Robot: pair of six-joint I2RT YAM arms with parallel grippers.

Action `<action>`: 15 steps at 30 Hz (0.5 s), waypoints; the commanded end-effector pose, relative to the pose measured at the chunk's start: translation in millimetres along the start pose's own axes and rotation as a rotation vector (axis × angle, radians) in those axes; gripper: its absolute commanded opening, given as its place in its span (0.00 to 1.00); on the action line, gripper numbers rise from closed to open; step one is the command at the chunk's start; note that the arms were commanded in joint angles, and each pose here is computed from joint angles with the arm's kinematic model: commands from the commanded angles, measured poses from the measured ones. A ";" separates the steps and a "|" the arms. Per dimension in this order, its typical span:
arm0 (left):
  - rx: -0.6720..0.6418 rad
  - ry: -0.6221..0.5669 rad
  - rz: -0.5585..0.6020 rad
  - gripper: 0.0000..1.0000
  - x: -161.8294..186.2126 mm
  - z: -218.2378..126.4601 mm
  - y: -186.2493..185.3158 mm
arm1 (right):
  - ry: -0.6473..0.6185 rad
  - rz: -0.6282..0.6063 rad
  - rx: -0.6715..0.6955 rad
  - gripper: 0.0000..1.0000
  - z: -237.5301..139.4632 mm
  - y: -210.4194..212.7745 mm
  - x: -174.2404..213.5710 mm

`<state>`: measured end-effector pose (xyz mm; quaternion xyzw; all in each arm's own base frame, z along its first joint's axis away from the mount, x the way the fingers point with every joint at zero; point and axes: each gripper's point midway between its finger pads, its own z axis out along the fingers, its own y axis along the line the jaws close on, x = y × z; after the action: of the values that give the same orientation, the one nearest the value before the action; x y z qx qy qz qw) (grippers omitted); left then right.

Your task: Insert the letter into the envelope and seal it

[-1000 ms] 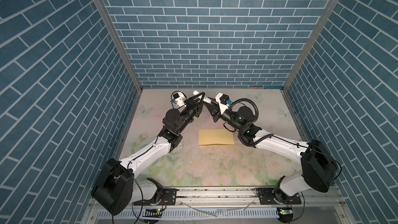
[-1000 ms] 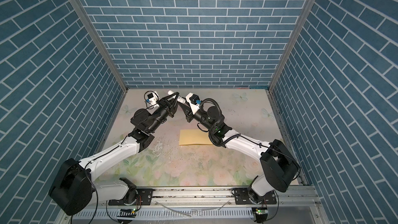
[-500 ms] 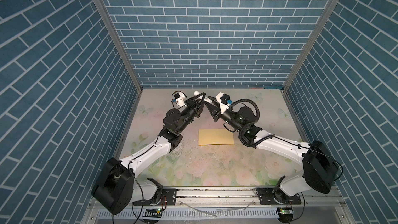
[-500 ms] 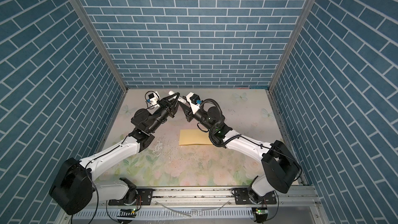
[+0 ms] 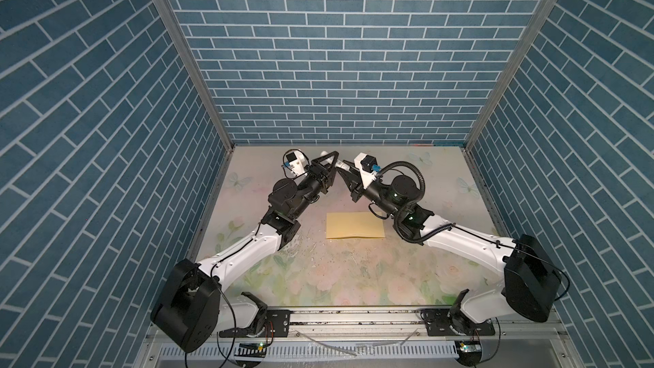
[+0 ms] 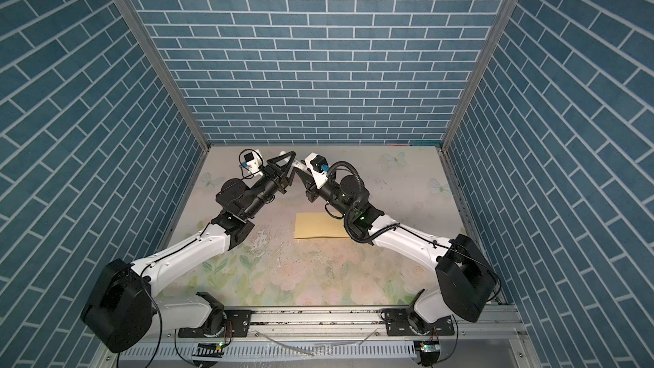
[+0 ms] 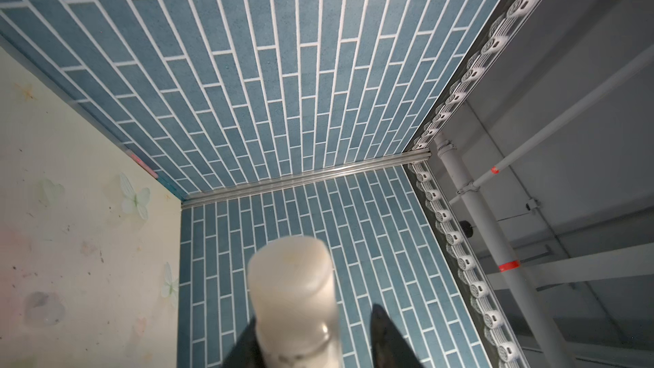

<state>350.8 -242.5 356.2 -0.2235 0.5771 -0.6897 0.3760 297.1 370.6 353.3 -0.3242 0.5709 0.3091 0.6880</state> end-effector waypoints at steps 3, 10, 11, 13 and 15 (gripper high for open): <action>-0.060 0.010 0.237 0.72 -11.5 -14.0 1.2 | 0.087 -0.074 0.081 0.00 -19.0 -15.9 -23.7; -0.139 0.143 0.859 0.88 -1.8 -37.8 -20.9 | 0.323 -0.010 0.097 0.00 -51.5 -26.0 -4.9; -0.137 0.178 0.951 0.89 3.0 -42.0 -23.8 | 0.356 0.013 0.095 0.00 -56.4 -27.4 -2.3; -0.136 0.232 1.114 0.90 9.6 -50.1 -24.4 | 0.417 0.070 0.081 0.00 -65.7 -30.1 3.9; -0.122 0.276 1.244 0.90 16.7 -57.9 -21.9 | 0.458 0.148 0.048 0.00 -73.1 -29.9 6.2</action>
<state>305.2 -212.5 387.8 0.0817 0.6665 -0.4380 0.5977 290.9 308.0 344.1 -0.3349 0.7015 0.2345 0.5837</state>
